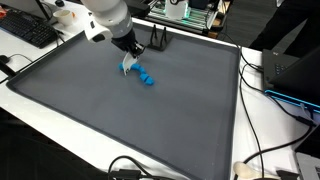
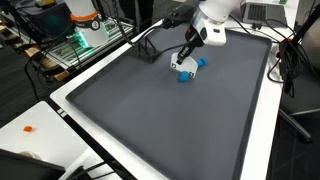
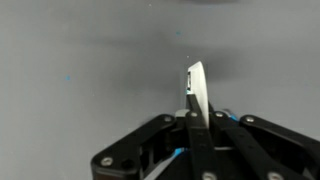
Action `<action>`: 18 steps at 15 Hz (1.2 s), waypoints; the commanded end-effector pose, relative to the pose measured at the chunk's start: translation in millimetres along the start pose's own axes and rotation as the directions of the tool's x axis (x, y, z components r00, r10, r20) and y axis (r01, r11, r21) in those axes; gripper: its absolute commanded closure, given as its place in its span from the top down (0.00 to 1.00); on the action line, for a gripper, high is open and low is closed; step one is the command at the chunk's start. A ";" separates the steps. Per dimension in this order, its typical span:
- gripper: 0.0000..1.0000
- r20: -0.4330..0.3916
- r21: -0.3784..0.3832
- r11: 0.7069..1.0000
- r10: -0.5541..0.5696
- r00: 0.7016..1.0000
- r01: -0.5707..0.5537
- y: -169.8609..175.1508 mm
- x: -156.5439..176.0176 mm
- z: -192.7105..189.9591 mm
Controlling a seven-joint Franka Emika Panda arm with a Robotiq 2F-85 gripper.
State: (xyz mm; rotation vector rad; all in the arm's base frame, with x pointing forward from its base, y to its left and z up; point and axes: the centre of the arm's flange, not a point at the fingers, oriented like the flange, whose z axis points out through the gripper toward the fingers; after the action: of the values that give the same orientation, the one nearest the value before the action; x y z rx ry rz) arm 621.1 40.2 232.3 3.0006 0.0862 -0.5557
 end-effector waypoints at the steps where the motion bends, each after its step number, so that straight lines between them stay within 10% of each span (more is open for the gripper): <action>1: 0.01 0.045 0.024 1.000 0.014 0.999 -0.016 3.8 -17.3 -3.9; 11: 0.01 -0.007 0.105 0.985 0.137 0.991 -0.136 16.6 -57.4 -50.5; 18: 0.01 0.061 0.298 0.855 0.426 0.903 -0.424 18.5 -100.5 -59.6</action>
State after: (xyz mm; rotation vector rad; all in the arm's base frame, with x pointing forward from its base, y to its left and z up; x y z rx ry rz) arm 583.4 24.8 321.1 3.1330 -0.4880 -0.5527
